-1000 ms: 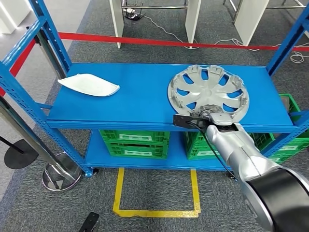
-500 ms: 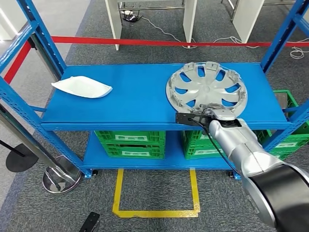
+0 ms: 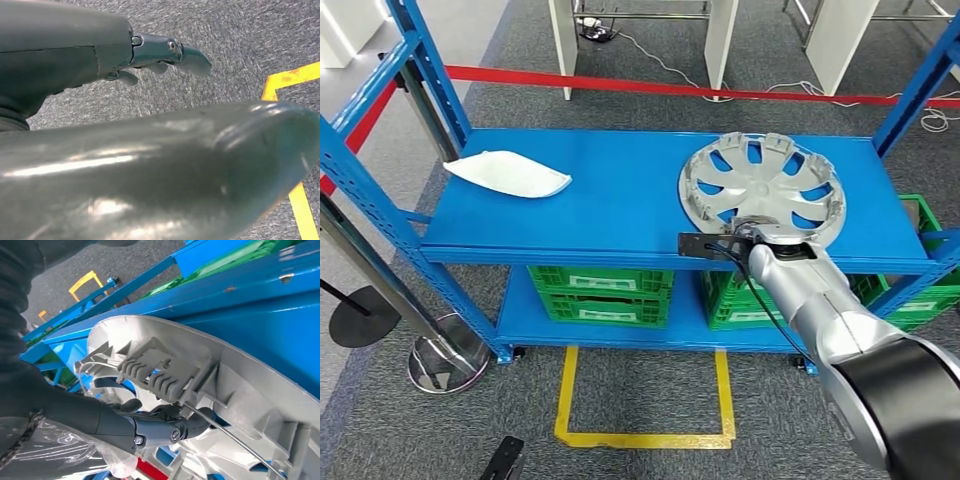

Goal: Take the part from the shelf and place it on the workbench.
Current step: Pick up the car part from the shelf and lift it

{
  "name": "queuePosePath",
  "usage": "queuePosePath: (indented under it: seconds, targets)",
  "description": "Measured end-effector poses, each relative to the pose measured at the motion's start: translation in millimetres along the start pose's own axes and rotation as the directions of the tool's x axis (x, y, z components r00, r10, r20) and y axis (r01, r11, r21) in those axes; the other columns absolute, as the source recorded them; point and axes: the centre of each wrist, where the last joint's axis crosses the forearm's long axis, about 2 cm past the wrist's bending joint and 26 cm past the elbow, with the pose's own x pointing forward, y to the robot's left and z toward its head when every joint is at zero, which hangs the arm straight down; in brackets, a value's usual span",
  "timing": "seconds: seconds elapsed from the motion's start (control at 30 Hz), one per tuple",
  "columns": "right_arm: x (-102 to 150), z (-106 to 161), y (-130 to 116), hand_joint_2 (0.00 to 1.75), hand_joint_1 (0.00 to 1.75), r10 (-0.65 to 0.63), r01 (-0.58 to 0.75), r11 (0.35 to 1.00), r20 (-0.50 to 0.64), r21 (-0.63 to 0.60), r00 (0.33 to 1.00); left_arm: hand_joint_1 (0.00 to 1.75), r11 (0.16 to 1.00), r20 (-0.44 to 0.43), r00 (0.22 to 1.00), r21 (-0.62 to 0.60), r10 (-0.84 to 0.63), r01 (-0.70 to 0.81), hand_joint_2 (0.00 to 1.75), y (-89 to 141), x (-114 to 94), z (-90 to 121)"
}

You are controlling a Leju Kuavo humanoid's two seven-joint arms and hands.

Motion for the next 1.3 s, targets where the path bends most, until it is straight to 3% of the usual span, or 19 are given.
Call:
queuePosePath:
  seconds: [0.13, 0.93, 1.3]
  targets:
    - [6, 2, -1, 1.75, 1.75, 0.005, -0.005, 1.0, 0.028, 0.026, 1.0, 0.0, 1.0, 0.0, 1.0, 0.003, 0.0, 0.0, 0.0, 0, 1, 0]
    - [11, 2, 4, 1.75, 1.75, 0.007, -0.011, 0.998, 0.057, 0.067, 0.998, 0.0, 1.0, -0.002, 1.0, 0.011, -0.005, 0.005, 0.0, 0, 0, 0]
    - [12, 3, 0, 1.75, 1.75, -0.01, 0.008, 1.0, 0.075, 0.02, 0.997, 0.0, 1.0, 0.005, 1.0, 0.015, -0.007, 0.007, 0.0, 1, 0, 0]
